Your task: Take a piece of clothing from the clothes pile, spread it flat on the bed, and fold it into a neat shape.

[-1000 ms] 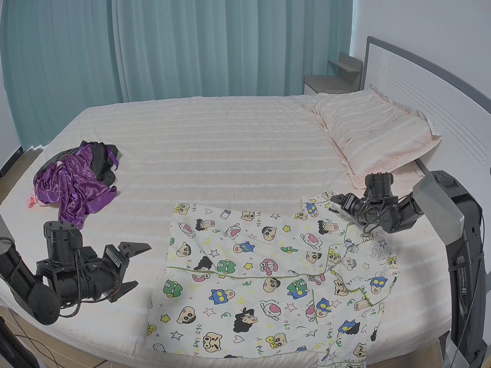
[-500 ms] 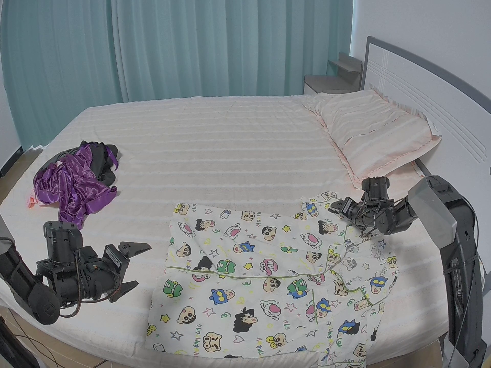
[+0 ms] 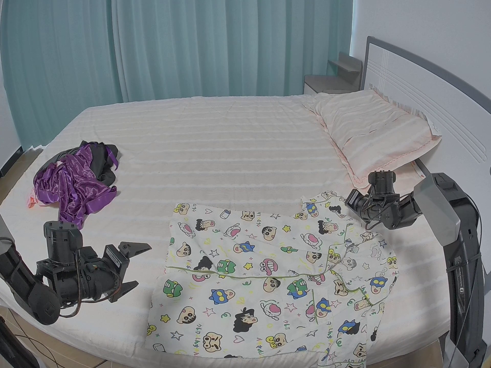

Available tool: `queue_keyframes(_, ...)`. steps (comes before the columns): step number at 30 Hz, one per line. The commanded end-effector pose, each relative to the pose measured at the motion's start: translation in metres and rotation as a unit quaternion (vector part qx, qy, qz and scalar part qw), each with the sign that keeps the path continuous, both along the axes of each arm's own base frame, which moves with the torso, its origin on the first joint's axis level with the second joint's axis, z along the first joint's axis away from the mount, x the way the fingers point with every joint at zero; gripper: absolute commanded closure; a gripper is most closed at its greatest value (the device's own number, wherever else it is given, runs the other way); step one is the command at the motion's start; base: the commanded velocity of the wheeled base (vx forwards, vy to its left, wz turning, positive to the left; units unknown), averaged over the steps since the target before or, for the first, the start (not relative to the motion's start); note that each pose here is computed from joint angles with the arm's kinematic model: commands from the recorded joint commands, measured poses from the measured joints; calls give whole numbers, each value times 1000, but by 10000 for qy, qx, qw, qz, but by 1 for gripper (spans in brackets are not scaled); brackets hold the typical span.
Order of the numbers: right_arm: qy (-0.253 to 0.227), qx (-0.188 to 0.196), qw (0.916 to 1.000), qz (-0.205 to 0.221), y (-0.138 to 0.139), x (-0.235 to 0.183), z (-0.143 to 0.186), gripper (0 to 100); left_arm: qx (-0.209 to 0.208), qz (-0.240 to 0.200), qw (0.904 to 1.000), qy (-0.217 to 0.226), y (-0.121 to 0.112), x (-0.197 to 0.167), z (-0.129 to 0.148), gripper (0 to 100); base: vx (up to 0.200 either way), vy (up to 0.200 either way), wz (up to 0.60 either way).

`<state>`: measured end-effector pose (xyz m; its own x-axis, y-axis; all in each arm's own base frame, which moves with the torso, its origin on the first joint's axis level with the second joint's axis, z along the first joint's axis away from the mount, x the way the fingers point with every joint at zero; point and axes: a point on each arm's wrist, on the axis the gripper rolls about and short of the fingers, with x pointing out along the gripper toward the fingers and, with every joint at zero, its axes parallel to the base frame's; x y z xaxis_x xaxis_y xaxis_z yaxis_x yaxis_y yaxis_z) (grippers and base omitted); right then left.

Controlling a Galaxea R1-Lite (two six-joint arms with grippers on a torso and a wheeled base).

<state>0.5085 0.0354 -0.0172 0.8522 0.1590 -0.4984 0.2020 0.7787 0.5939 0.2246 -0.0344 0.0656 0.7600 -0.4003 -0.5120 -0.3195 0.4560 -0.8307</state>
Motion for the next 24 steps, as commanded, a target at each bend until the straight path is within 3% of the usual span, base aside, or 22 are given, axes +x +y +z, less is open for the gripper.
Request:
queue_keyframes(1,-158,31,9998,-66,-4,2,13,100,1,-4,10000,7,0,0,0,0,0,0,0)
queue_keyframes(13,-506,-29,9980,-379,-20,10,27,100,0,3,10000,0,0,0,0,0,0,0,0)
queue_keyframes(19,-281,-66,9991,-324,-19,4,16,100,0,3,10000,0,0,0,0,0,0,0,0)
queue_keyframes(20,-255,-39,9992,-296,-18,3,16,0,0,3,10000,0,0,0,0,0,0,0,0)
queue_keyframes(24,-258,0,9993,-270,-14,4,16,0,1,-4,10000,7,0,0,0,0,0,0,0)
